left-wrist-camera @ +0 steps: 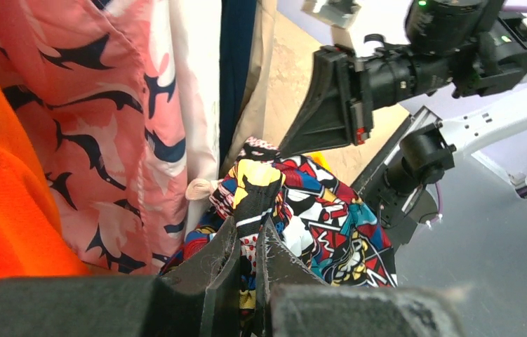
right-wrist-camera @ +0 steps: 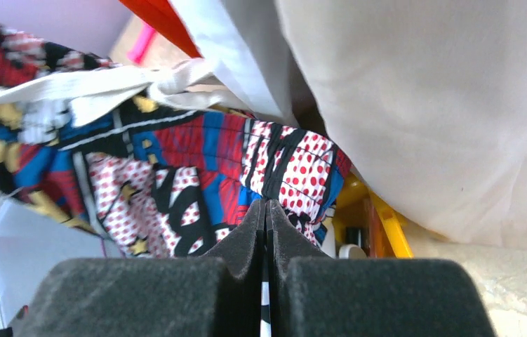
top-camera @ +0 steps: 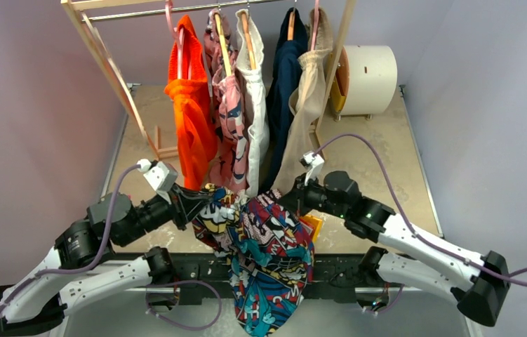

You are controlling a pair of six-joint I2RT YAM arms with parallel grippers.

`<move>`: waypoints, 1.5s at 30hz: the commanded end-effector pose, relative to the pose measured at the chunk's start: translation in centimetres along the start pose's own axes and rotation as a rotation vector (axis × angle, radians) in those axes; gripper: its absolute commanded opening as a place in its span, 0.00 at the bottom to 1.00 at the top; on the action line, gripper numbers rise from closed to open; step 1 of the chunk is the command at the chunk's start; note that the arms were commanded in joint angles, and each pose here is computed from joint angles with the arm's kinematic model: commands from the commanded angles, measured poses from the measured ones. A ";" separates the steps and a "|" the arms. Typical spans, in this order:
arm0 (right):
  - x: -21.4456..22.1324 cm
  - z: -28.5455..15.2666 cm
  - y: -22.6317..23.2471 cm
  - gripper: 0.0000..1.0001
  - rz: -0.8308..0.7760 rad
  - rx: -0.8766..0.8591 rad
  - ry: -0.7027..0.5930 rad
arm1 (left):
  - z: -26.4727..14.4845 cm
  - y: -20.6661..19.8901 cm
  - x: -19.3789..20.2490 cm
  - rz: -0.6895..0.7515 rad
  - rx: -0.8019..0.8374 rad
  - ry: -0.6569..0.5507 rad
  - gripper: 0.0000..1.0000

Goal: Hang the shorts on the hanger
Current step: Adjust the shorts at the center of the board.

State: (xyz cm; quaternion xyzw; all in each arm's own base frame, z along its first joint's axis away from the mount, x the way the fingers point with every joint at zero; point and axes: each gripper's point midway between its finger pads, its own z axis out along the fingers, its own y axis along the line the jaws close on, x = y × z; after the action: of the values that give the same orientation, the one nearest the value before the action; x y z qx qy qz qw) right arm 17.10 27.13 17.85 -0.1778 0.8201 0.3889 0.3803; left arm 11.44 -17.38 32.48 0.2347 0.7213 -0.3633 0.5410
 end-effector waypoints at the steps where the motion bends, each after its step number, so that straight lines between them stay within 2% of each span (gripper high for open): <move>1: -4.9 -2.6 3.0 0.00 -0.076 -0.096 -0.173 | -1.5 0.4 -4.3 0.008 -0.032 -0.143 0.00; 5: -5.1 -4.6 5.6 0.00 -0.127 -0.246 -0.221 | -1.5 2.1 -4.2 0.003 -0.125 -0.159 0.00; 8: -4.3 -5.7 7.7 0.00 -0.163 -0.387 -0.207 | -1.2 3.5 -3.8 -0.004 -0.201 -0.160 0.00; 12: -1.9 -6.2 9.6 0.00 -0.182 -0.538 -0.120 | -0.6 4.7 -3.2 -0.016 -0.272 -0.166 0.00; 15: -0.1 -6.2 9.6 0.00 -0.176 -0.581 -0.051 | -0.3 5.8 -2.3 -0.024 -0.326 -0.162 0.00; 21: 2.8 -5.5 8.3 0.00 -0.130 -0.560 0.050 | 1.0 7.2 0.6 -0.027 -0.389 -0.123 0.00; 26: 5.7 -4.2 7.0 0.00 -0.076 -0.505 0.184 | 2.6 7.4 2.6 -0.033 -0.386 -0.105 0.00; 31: 7.6 -2.4 4.7 0.00 -0.029 -0.355 0.252 | 4.6 7.1 4.4 -0.032 -0.367 -0.070 0.00; 36: 7.7 -1.0 2.1 0.00 0.001 -0.185 0.262 | 5.9 7.0 5.6 -0.014 -0.362 -0.024 0.00; 43: 4.5 -1.8 1.6 0.42 0.017 -0.080 0.169 | 6.0 7.3 6.7 0.000 -0.374 0.014 0.00; 45: 4.0 -2.1 1.2 0.51 0.033 -0.036 0.160 | 6.0 7.3 6.8 0.001 -0.375 0.017 0.00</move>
State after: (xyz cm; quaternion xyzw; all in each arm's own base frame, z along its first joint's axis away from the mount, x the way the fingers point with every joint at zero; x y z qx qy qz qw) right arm 10.69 26.77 13.38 -0.2403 0.8396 0.4154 0.2543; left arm 18.17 -17.28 21.77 0.1471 0.7953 -0.1967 0.5543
